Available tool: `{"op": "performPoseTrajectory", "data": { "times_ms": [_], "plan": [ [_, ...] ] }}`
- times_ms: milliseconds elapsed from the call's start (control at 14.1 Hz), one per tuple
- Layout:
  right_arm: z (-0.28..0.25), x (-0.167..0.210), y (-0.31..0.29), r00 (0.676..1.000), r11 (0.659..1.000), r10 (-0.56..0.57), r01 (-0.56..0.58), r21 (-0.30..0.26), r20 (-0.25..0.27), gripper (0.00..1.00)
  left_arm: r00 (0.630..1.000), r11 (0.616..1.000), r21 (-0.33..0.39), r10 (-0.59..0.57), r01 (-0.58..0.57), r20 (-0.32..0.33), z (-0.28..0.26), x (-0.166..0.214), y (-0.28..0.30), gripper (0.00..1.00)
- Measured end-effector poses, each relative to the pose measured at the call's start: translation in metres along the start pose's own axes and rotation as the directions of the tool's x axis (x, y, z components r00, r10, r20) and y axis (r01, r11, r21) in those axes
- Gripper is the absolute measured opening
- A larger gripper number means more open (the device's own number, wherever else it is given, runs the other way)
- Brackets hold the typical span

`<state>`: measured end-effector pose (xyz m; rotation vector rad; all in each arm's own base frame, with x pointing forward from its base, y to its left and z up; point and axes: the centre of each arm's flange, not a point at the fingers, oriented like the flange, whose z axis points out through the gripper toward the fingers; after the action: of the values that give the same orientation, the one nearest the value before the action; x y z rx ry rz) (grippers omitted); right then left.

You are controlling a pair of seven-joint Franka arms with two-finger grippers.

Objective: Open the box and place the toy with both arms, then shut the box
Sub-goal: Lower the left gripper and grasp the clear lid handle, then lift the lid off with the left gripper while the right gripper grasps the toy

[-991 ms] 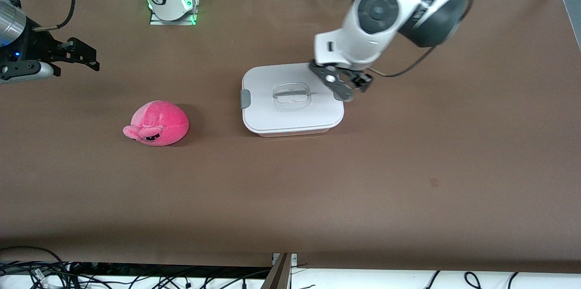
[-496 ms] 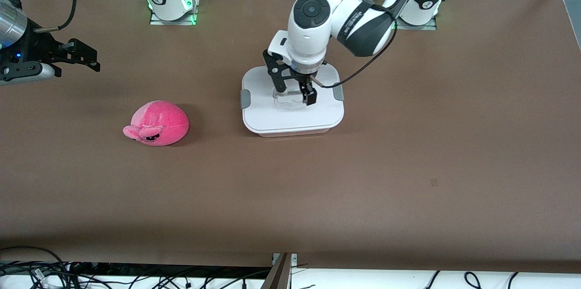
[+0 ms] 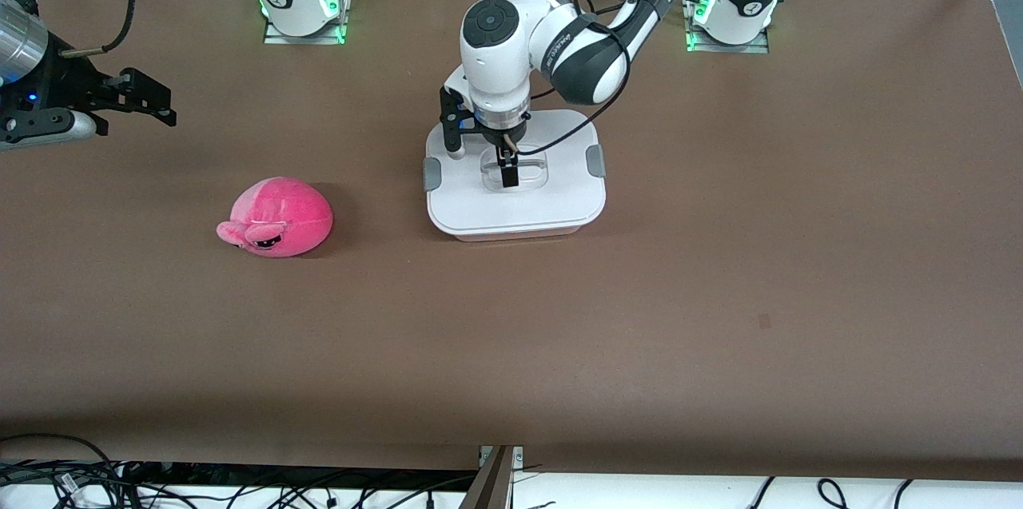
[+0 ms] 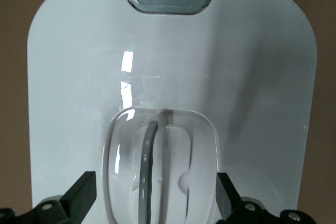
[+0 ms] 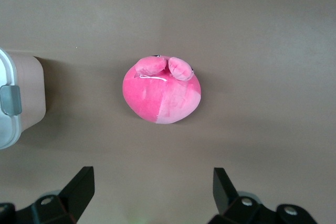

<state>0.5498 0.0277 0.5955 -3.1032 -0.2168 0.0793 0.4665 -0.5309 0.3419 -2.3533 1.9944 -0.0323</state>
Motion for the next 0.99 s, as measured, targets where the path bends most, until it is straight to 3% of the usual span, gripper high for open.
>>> {"op": "performPoseTrajectory", "data": {
  "times_ms": [142, 779, 991],
  "plan": [
    [0.000, 0.000, 0.000, 1.000, 1.000, 0.000, 0.000, 0.000, 0.000, 1.00, 1.000, 1.000, 0.001, -0.001, 0.001, 0.003, 0.001, -0.003, -0.005, 1.00],
    [0.001, 0.001, 0.000, 1.000, 1.000, -0.001, 0.001, 0.000, 0.002, 1.00, 0.998, 0.999, -0.033, 0.008, -0.006, 0.060, -0.002, -0.013, -0.005, 0.06],
    [0.016, 0.009, 0.001, 1.000, 1.000, 0.000, 0.000, 0.000, 0.020, 1.00, 0.998, 0.999, -0.031, 0.009, -0.007, 0.057, -0.007, -0.013, -0.005, 0.07]
  ]
}}
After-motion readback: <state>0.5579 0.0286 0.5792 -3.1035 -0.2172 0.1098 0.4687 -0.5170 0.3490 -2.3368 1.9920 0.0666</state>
